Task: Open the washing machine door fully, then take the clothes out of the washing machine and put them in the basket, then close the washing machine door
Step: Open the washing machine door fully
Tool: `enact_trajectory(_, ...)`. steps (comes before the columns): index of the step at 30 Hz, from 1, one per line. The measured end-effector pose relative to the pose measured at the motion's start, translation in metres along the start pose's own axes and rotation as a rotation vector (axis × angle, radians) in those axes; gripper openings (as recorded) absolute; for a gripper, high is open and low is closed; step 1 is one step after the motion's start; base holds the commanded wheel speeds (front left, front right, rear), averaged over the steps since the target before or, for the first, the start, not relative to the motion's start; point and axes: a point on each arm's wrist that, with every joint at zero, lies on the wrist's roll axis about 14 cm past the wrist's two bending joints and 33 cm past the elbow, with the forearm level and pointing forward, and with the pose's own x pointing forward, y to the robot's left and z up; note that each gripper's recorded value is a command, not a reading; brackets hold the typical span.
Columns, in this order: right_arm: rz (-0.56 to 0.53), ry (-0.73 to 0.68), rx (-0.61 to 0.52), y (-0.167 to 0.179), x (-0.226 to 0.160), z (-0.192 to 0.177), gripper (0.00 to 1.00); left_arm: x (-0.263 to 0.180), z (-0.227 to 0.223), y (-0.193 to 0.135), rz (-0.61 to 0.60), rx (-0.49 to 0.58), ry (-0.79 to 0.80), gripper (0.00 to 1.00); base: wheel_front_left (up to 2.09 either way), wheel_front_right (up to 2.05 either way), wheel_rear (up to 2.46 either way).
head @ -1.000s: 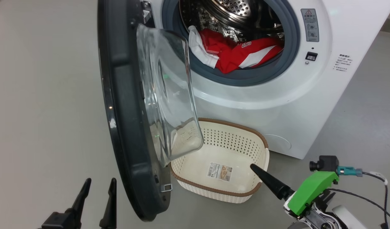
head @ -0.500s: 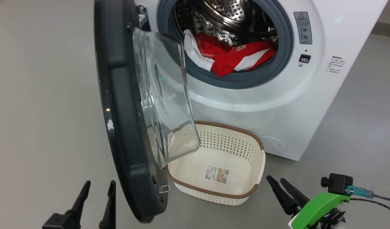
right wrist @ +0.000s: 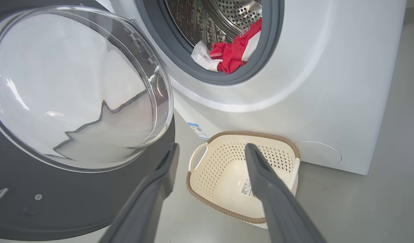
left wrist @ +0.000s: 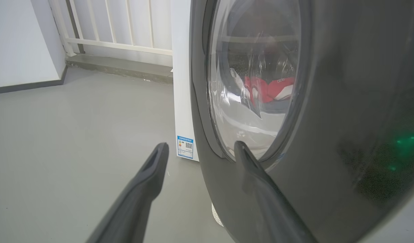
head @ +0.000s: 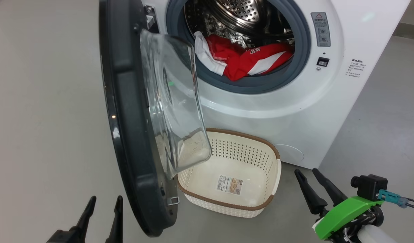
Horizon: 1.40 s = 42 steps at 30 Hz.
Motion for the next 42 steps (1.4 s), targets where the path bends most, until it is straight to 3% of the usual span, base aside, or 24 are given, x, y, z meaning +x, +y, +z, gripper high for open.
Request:
enact_trajectory(19,0.006,-0.174,-0.298,0.01,-0.01,0.036,1.0,0.003,-0.002,-0.001,-0.002,0.005,0.01,1.0,0.0,0.0,0.0)
enact_trajectory(30,-0.048,-0.09,-0.342,-0.004,-0.024,0.005,1.0,0.001,0.0,0.0,0.0,0.002,0.003,1.0,0.0,0.0,0.0)
enact_trajectory(38,-0.055,-0.094,-0.353,-0.006,-0.024,0.006,1.0,0.002,0.001,0.001,0.003,0.001,-0.002,1.0,0.0,0.0,0.0)
enact_trajectory(39,-0.057,-0.095,-0.355,-0.006,-0.025,0.007,1.0,0.002,0.002,0.002,0.009,-0.005,-0.007,0.94,0.0,0.0,0.0)
enact_trajectory(40,-0.059,-0.098,-0.359,-0.006,-0.025,0.008,1.0,0.002,0.005,0.006,0.02,-0.013,-0.015,0.39,0.0,0.0,0.0)
enact_trajectory(41,-0.06,-0.1,-0.362,-0.007,-0.025,0.009,1.0,0.002,0.008,0.01,0.031,-0.021,-0.027,0.0,0.0,0.0,0.0)
enact_trajectory(42,-0.062,-0.102,-0.363,-0.007,-0.025,0.01,1.0,0.002,0.013,0.013,0.042,-0.026,-0.043,0.0,0.0,0.0,0.0)
